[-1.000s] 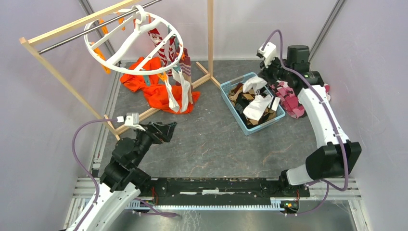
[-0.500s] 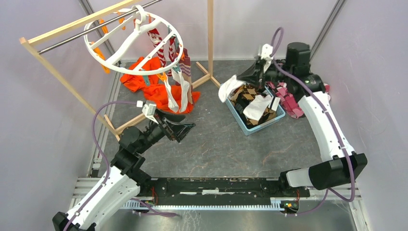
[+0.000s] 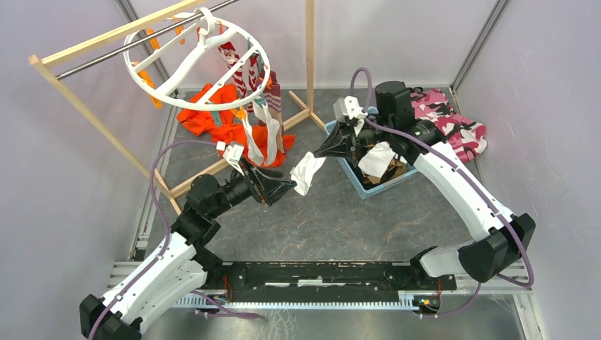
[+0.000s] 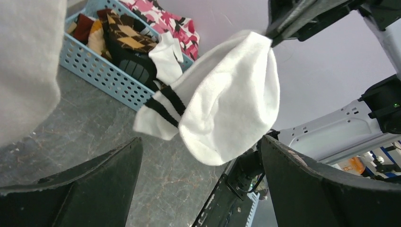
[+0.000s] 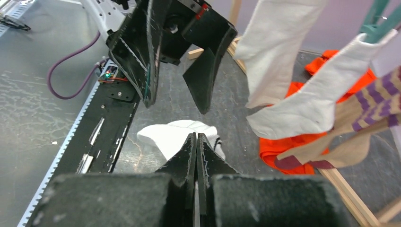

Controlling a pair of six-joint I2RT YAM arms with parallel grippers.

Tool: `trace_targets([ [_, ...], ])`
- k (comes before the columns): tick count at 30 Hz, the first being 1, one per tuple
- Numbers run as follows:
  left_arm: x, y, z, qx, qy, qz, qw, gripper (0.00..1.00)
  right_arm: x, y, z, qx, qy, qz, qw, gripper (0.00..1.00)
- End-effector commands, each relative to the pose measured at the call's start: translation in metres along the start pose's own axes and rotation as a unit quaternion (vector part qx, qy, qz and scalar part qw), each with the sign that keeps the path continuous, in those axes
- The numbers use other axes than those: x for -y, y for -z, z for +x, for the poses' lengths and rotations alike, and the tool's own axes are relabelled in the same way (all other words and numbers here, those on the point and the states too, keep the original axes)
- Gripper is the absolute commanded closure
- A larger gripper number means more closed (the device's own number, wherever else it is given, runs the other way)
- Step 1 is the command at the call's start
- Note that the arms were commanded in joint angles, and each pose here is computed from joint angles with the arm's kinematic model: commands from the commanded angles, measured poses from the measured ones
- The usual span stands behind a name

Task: Clip the socks to the hanger
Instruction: Pick up the sock from the bin, then adjust the sock.

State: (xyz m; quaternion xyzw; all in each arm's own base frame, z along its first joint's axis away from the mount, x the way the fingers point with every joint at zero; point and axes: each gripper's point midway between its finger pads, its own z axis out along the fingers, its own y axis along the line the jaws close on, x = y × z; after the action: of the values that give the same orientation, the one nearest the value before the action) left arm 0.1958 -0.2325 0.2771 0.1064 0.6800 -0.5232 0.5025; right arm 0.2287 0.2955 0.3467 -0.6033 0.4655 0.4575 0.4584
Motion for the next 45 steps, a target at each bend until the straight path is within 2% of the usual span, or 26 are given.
trace_targets([
  [1, 0.005, -0.001, 0.007, -0.001, 0.044, 0.018, 0.999, 0.0, -0.007, -0.012, -0.02, 0.02, 0.026, -0.03, 0.999, 1.0],
  [7, 0.002, -0.002, 0.021, -0.017, 0.062, 0.024, 0.998, 0.13, -0.007, -0.019, -0.028, 0.025, 0.033, -0.04, 0.998, 1.0],
  [8, 0.0, -0.002, 0.022, -0.017, 0.06, 0.023, 0.998, 0.21, -0.007, -0.02, -0.029, 0.026, 0.033, -0.041, 0.998, 1.0],
  [11, 0.003, -0.002, 0.02, -0.011, 0.058, 0.034, 0.998, 0.35, -0.008, -0.022, -0.028, 0.027, 0.032, -0.045, 0.998, 1.0],
  [16, 0.019, -0.004, 0.009, -0.003, 0.054, 0.067, 0.996, 0.88, -0.004, -0.023, -0.021, 0.014, 0.036, -0.033, 0.999, 1.0],
  [17, 0.021, -0.003, 0.007, -0.002, 0.055, 0.067, 0.996, 0.96, -0.002, -0.022, -0.018, 0.007, 0.035, -0.026, 0.999, 1.0],
  [26, 0.033, 0.015, -0.013, 0.009, 0.097, 0.025, 0.995, 0.98, 0.017, -0.008, 0.036, -0.087, 0.027, 0.058, 0.994, 0.97],
  [27, 0.038, 0.017, -0.016, 0.01, 0.104, 0.031, 0.994, 0.98, 0.014, -0.007, 0.043, -0.094, 0.026, 0.053, 0.994, 0.94],
  [30, 0.046, 0.018, -0.024, 0.003, 0.129, 0.022, 0.991, 0.98, 0.003, -0.006, 0.056, -0.105, 0.031, 0.036, 0.993, 0.66],
  [36, 0.058, 0.005, -0.03, -0.042, 0.163, 0.022, 0.985, 0.98, -0.023, -0.005, 0.053, -0.088, 0.077, -0.023, 0.993, 0.22],
  [37, 0.061, 0.003, -0.031, -0.048, 0.165, 0.026, 0.985, 0.98, -0.032, -0.005, 0.054, -0.08, 0.097, -0.046, 0.991, 0.18],
  [41, 0.064, -0.008, -0.042, -0.049, 0.173, 0.027, 0.983, 0.98, -0.067, -0.016, 0.054, -0.045, 0.152, -0.116, 0.981, 0.12],
  [45, 0.066, -0.018, -0.054, -0.034, 0.196, 0.026, 0.98, 0.98, -0.063, -0.039, 0.053, -0.056, 0.097, -0.083, 0.99, 0.08],
])
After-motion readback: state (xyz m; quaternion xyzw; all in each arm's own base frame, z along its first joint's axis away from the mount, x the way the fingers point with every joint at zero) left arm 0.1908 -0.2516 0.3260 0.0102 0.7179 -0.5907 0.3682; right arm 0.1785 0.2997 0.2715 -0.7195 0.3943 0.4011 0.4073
